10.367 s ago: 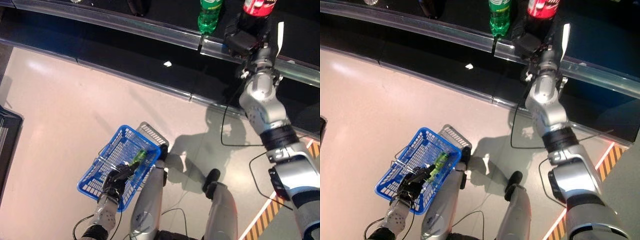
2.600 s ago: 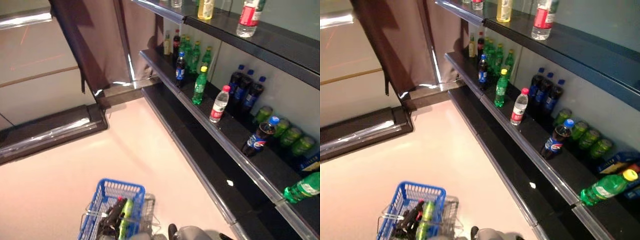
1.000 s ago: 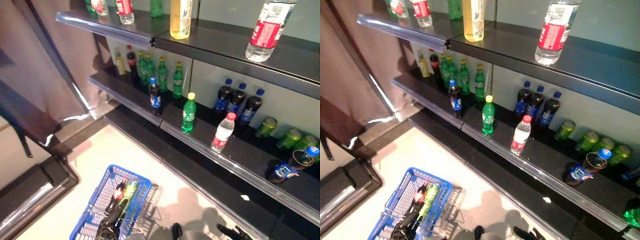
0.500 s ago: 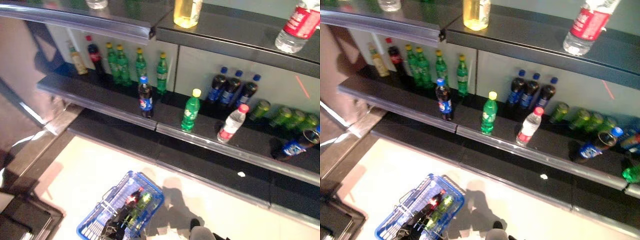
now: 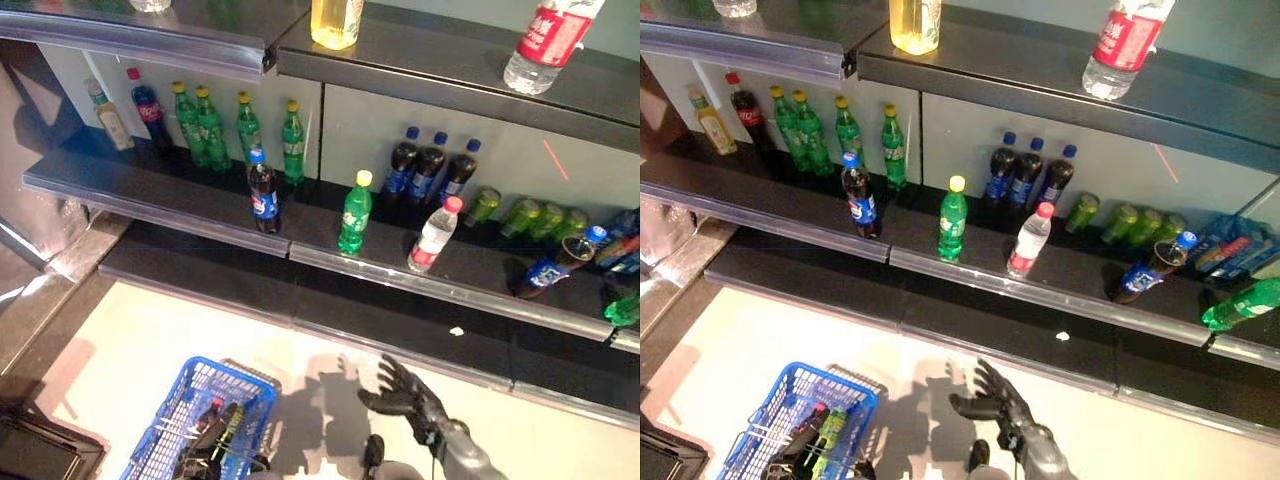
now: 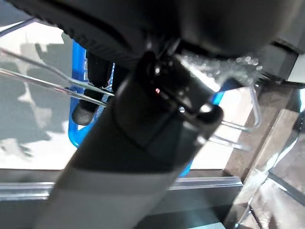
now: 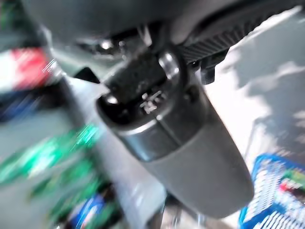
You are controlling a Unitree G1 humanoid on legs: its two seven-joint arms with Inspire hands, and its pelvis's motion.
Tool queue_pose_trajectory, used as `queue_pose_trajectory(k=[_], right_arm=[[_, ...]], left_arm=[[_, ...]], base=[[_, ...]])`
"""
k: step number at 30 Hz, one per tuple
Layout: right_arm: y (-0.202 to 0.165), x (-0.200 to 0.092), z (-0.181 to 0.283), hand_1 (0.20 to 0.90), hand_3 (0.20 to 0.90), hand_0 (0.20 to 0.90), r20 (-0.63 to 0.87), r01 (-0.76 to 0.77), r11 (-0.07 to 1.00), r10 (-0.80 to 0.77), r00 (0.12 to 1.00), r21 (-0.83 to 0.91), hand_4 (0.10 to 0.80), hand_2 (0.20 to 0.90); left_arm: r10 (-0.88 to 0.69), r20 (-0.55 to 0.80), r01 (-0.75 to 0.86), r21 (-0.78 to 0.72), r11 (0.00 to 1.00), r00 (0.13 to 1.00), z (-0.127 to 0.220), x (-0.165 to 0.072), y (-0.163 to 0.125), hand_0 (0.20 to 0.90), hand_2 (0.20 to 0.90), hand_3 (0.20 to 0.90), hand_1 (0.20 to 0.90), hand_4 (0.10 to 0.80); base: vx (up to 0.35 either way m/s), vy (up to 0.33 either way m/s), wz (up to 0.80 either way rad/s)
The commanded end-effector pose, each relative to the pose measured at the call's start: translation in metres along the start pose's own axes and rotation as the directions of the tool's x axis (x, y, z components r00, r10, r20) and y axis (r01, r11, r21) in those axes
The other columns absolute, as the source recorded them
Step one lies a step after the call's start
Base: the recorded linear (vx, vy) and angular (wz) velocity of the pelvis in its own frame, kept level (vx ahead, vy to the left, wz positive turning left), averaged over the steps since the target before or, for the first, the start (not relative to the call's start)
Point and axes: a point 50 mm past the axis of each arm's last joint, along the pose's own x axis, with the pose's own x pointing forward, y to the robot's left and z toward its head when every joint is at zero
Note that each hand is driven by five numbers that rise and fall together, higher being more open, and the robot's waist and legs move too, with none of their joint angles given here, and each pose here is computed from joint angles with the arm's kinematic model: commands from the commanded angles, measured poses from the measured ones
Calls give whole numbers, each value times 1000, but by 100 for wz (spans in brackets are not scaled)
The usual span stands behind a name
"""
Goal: Pick up the drink and place into the basket.
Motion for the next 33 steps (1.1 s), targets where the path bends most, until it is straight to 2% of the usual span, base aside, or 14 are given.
queue_pose_trajectory(k=[1,6,7,12,14,19,21,23,27,33], right_arm=[[-23,-5,76,900,900,900,270,-54,984,99,958,-169,800,900],[-30,-29,139,900,900,900,521,12,983,86,849,-182,800,900],[-33,-36,153,900,900,900,607,89,984,25,794,-157,800,900],[-41,-55,184,900,900,900,785,309,951,-168,596,-31,800,900],[-47,-56,190,900,900,900,807,402,915,-271,525,45,800,900],[-59,-52,200,900,900,900,806,520,833,-434,404,188,800,900],[-61,-47,211,900,900,900,813,548,805,-466,348,228,800,900],[-59,-40,234,900,900,900,835,582,758,-500,229,294,800,900],[-55,-38,256,900,900,900,844,576,737,-517,142,355,800,900],[-46,-36,273,900,900,900,861,569,731,-504,77,377,800,900]], left_arm=[[-85,94,83,22,996,992,10,-5,-2,300,300,200,300,100],[-46,66,42,50,998,997,6,-5,3,300,300,200,300,100],[-47,73,44,43,998,996,7,-5,1,300,300,200,300,100],[-30,89,29,18,999,996,10,-5,6,300,300,200,300,100],[-37,85,34,38,999,996,10,-4,5,300,300,200,300,100],[-82,65,78,66,995,995,7,-2,-7,300,300,200,300,100],[-131,64,126,75,989,989,7,0,-22,300,300,200,300,100],[-212,82,206,85,975,974,13,3,-53,300,300,200,300,100],[-263,98,256,86,963,960,17,3,-73,300,300,200,300,100],[-315,106,308,75,948,943,19,2,-86,300,300,200,300,100]], base=[[44,13,-49],[23,79,-31],[-8,87,-2],[5,59,4],[14,6,2],[-16,-3,9],[-197,-7,22],[-354,-26,13],[-205,-11,13],[-87,9,-4]])
